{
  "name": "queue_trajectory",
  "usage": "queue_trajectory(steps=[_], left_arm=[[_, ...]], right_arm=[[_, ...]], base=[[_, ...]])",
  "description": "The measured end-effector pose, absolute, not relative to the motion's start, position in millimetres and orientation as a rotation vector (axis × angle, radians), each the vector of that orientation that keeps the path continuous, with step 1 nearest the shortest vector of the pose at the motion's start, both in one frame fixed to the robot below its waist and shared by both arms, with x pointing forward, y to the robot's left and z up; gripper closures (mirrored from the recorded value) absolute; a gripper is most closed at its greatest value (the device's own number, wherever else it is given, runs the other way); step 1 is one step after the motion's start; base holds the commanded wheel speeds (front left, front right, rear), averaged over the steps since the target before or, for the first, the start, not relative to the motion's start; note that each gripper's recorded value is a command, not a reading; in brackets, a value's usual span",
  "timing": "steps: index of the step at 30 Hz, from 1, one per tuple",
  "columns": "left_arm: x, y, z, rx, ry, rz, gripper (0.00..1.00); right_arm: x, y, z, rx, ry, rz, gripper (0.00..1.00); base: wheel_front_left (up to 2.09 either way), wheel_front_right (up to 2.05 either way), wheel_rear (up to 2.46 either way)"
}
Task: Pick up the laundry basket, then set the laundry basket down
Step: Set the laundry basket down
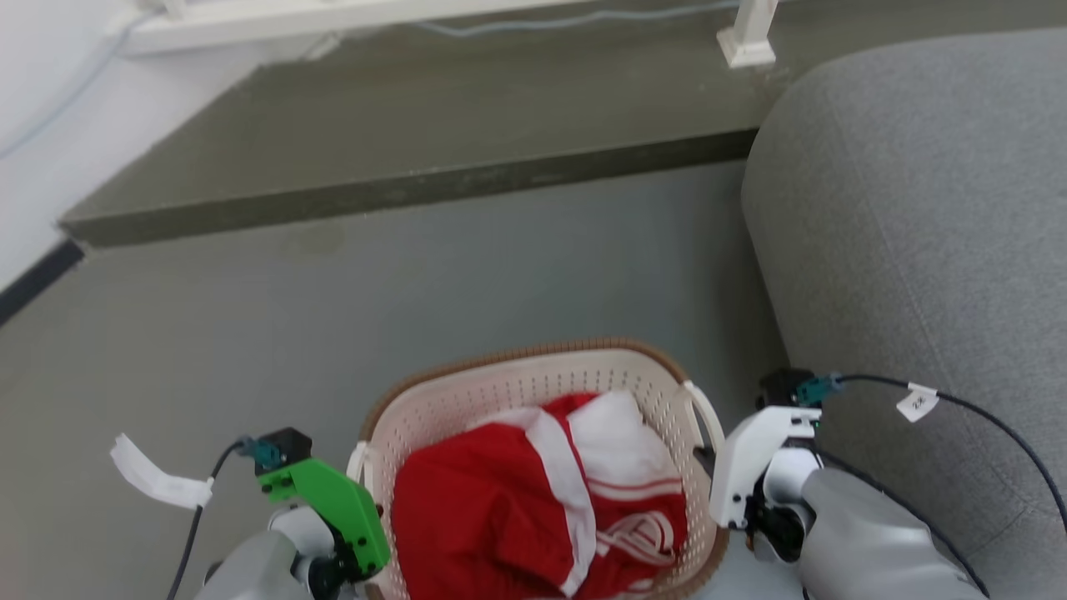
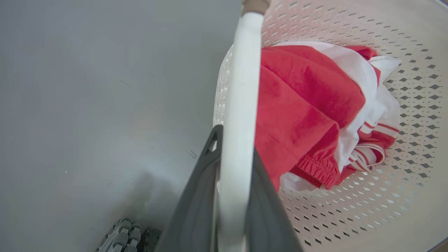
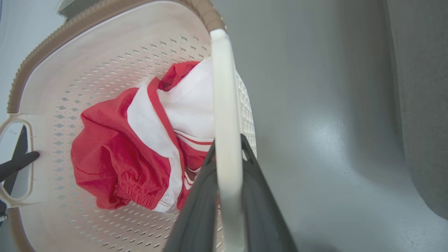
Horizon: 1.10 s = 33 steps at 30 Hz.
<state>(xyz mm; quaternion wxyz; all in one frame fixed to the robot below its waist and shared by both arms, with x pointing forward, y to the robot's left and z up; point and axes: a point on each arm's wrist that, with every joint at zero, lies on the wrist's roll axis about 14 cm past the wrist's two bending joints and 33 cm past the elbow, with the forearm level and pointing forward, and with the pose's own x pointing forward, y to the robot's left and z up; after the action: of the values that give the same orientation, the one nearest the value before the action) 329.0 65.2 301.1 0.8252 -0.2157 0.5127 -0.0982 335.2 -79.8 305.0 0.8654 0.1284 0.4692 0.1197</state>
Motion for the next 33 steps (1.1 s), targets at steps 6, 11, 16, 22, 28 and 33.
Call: queue_trajectory(steps=[6, 11, 16, 22, 28, 33], left_arm=[[348.7, 65.3, 294.1, -0.463, 1.081, -0.203, 1.0], [369.5, 66.8, 288.6, -0.457, 1.064, -0.202, 1.0], [389.9, 66.5, 281.5, -0.448, 1.054, -0.208, 1.0], [418.6, 65.3, 274.1, -0.432, 1.022, -0.216, 1.0], [439.8, 66.3, 260.9, -0.416, 1.009, -0.219, 1.0], [456.1, 69.8, 247.5, -0.403, 1.002, -0.217, 1.0]], right_arm=[[356.7, -79.7, 299.7, 0.254, 0.972, 0.245, 1.0], [377.4, -78.3, 296.0, 0.257, 0.956, 0.246, 1.0], [398.7, -78.3, 291.1, 0.253, 0.941, 0.245, 1.0], [423.2, -79.0, 282.8, 0.246, 0.919, 0.241, 1.0], [444.1, -79.1, 270.3, 0.243, 0.918, 0.243, 1.0], [461.8, -76.3, 259.8, 0.231, 0.908, 0.256, 1.0]], base=[[0.0, 0.0, 0.0], [0.0, 0.0, 0.0], [0.0, 0.0, 0.0], [0.0, 0.0, 0.0], [0.0, 0.0, 0.0], [0.0, 0.0, 0.0]])
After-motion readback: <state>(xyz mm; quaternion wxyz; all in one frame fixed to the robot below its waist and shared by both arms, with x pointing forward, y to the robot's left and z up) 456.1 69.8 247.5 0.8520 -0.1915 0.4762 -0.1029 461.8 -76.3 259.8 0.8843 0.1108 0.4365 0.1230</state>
